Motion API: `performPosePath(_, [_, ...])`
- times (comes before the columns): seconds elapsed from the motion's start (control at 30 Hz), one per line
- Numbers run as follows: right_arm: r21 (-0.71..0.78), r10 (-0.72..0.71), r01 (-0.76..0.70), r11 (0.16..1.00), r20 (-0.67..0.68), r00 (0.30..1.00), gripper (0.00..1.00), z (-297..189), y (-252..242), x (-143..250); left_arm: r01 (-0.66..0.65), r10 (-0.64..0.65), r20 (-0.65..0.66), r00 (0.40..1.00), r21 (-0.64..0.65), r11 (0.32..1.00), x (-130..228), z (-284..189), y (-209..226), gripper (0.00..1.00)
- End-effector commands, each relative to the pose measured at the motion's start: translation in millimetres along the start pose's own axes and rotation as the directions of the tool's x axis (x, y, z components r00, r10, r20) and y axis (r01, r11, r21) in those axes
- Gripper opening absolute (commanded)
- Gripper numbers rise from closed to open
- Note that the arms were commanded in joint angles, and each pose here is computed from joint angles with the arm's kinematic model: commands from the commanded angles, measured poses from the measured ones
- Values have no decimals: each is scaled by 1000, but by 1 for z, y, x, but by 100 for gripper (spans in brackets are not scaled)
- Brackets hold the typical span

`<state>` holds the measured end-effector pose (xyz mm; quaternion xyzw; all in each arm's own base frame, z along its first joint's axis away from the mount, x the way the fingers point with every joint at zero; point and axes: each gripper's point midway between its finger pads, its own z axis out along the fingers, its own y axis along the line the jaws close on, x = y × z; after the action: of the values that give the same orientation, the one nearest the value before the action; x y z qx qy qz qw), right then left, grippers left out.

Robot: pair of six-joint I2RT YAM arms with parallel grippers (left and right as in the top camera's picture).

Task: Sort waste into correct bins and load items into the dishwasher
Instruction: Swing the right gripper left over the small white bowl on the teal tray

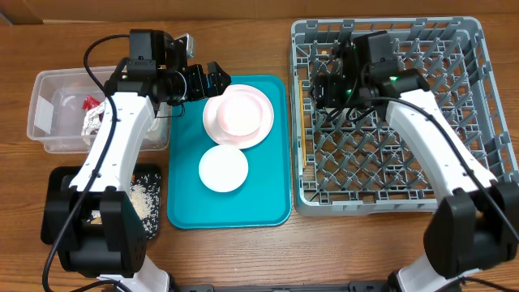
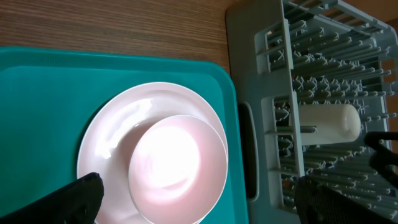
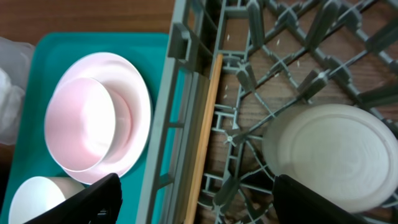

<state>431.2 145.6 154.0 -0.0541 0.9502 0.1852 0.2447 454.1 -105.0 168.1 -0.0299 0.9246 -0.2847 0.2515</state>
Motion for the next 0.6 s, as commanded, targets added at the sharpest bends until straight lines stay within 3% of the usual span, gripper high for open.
performPosePath(0.0, [-3,-29,29,1000,105,994,80,-36,13,-22,-29,29,8,1000,0,1000,-5,1,-3,100])
performPosePath(0.27, [-31,-37,42,999,131,991,80,-63,27,-20,-31,31,6,999,1,1000,-4,1,-5,100])
performPosePath(0.57, [-343,-126,108,933,-31,992,88,-64,115,31,-30,30,8,1000,0,1000,-4,1,-4,100])
